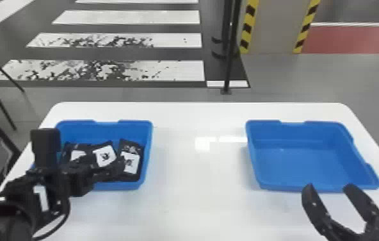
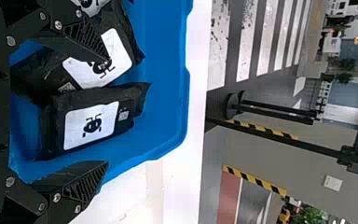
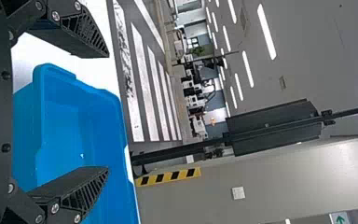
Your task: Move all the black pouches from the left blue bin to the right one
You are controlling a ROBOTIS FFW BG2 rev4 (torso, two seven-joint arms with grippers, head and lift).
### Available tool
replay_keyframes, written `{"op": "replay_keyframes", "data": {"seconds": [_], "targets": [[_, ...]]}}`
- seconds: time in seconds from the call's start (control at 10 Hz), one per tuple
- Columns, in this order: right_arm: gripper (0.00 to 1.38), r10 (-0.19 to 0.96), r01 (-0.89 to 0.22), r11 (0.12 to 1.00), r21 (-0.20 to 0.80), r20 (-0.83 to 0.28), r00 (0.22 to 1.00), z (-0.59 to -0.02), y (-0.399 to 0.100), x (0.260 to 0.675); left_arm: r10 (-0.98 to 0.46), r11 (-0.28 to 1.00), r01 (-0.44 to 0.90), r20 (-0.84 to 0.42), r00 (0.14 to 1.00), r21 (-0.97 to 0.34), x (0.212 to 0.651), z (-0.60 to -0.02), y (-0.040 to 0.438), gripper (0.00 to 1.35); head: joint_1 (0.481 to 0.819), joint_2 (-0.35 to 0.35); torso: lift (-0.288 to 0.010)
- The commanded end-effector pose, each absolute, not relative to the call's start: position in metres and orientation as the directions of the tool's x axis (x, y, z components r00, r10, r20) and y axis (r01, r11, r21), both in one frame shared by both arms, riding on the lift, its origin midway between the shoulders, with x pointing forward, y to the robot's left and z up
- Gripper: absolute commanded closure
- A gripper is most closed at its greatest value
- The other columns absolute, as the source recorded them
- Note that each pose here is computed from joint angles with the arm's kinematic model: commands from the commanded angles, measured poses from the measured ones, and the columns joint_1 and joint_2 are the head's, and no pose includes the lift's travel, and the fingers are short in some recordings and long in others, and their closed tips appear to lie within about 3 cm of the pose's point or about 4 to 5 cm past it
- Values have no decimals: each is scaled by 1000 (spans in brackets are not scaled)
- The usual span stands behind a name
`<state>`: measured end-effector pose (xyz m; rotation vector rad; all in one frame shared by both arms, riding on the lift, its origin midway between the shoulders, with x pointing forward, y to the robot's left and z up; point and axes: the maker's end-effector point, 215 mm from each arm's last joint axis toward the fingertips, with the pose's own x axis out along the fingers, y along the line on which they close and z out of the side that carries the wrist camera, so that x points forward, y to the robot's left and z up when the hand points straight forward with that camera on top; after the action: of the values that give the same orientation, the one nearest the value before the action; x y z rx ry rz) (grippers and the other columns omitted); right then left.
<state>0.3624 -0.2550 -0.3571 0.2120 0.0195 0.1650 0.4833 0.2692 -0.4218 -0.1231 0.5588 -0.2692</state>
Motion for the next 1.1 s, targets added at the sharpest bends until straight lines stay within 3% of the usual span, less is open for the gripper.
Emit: {"op": "replay_keyframes", "data": {"seconds": [0.0,0.7,1.0], "targets": [[173,164,-160,964,214,0,986,-357,-255,363,-292,955,211,-543,787,-208,489,-437,270,271,695,19,-140],[173,164,-160,962,220,-1,987,-359,-255,365,-406,910,274,-547,732,-310,511,-452,230,303,695,-14,-140],[173,163,-158,960,231,0,987,-360,-254,364,-408,911,277,-569,714,-305,512,-454,225,392,695,-35,-140]]}}
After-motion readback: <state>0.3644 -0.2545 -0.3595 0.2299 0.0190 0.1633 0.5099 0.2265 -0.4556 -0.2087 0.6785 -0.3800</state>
